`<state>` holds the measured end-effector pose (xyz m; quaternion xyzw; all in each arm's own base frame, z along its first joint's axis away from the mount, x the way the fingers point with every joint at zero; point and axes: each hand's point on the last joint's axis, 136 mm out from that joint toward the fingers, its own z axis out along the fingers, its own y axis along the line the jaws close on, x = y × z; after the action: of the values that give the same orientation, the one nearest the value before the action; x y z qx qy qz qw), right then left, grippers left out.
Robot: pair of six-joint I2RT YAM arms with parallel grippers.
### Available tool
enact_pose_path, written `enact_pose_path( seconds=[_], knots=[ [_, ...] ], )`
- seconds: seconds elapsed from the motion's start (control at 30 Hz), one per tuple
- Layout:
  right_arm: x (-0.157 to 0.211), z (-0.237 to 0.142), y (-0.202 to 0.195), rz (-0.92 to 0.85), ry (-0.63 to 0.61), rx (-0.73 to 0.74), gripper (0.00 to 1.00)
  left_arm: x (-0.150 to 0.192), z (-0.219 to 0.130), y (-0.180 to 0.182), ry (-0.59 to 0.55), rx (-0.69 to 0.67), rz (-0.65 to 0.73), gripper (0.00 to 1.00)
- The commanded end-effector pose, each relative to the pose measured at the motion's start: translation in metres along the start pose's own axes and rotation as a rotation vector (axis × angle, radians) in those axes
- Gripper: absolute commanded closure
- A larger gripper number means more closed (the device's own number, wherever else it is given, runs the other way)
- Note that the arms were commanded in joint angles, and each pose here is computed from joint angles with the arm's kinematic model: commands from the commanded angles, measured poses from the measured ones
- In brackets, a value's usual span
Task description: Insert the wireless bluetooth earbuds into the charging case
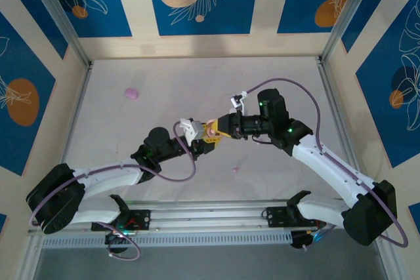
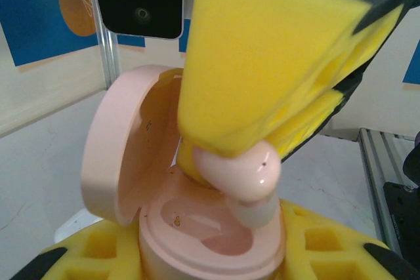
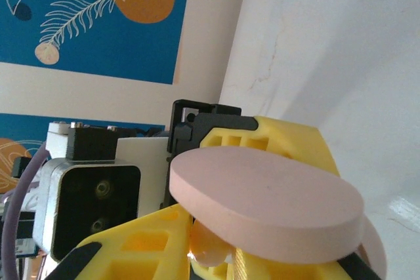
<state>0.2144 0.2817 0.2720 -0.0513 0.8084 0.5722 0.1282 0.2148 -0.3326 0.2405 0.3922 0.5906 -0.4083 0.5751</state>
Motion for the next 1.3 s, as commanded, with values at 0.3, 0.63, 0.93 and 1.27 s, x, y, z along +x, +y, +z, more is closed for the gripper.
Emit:
enact_pose_path(
  seconds=[0.3, 0.63, 0.93, 1.27],
  knots=[
    [0.0, 0.004, -0.003, -0.069, -0.018, 0.109, 0.78, -0.033, 0.001, -0.004, -0.101, 0.0, 0.011, 0.69],
    [0.003, 0.006, -0.012, -0.083, -0.011, 0.2, 0.75, -0.036, 0.0, -0.004, -0.114, -0.005, 0.013, 0.69],
    [0.005, 0.005, -0.017, -0.093, -0.003, 0.263, 0.74, -0.038, -0.001, -0.004, -0.116, -0.009, 0.017, 0.69],
    [0.012, 0.002, -0.01, -0.108, 0.032, 0.269, 0.71, -0.038, -0.002, -0.003, -0.115, -0.017, 0.022, 0.68]
  ],
)
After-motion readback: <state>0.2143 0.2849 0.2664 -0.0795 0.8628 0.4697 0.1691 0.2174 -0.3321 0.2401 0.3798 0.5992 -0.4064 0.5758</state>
